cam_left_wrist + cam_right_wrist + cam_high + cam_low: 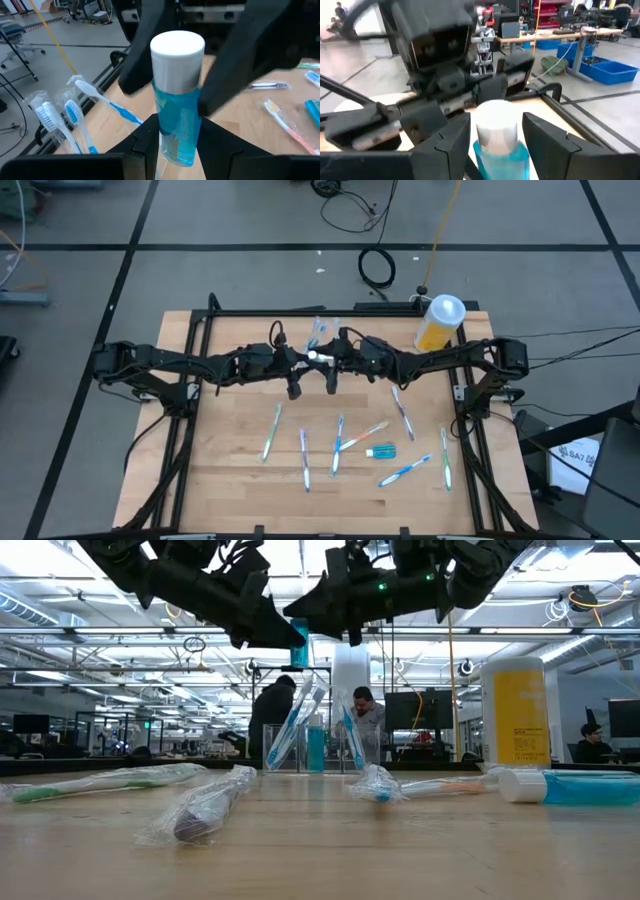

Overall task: Pick & Place toothbrushing station
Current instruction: Put the mouthwash into the transparent organizer

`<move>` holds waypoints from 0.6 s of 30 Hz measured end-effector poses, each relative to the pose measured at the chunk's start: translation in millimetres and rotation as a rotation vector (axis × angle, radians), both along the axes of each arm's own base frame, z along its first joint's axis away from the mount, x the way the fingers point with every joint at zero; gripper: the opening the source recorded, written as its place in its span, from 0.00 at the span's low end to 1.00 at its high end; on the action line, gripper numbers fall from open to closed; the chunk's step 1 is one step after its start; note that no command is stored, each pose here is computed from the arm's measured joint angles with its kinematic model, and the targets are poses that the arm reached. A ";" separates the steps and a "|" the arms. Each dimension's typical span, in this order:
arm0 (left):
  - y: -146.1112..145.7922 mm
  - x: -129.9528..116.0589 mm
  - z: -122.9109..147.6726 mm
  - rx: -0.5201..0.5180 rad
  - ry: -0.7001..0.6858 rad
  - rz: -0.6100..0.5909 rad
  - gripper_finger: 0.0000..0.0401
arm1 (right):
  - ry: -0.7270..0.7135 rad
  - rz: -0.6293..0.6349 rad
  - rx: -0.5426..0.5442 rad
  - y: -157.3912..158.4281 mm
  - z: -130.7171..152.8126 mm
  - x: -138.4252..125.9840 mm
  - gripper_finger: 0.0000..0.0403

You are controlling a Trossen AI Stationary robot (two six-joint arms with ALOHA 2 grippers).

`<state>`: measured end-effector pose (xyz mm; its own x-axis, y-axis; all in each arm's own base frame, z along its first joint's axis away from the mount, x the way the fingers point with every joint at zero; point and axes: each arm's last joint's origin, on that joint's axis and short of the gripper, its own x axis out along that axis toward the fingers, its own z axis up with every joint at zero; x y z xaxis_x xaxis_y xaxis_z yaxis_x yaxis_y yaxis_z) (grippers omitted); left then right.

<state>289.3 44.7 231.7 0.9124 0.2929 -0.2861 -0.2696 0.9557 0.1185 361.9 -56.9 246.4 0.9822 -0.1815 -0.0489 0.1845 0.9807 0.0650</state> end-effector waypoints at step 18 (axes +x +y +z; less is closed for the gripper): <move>0.1 -0.3 -1.1 -0.008 0.009 0.002 0.29 | 0.012 -0.002 -0.002 -0.2 -0.7 -0.3 0.25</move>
<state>289.0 44.7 230.6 0.9089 0.2926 -0.2970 -0.2707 0.9560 0.1133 361.6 -57.0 245.7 0.9811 -0.1841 -0.0604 0.1877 0.9804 0.0608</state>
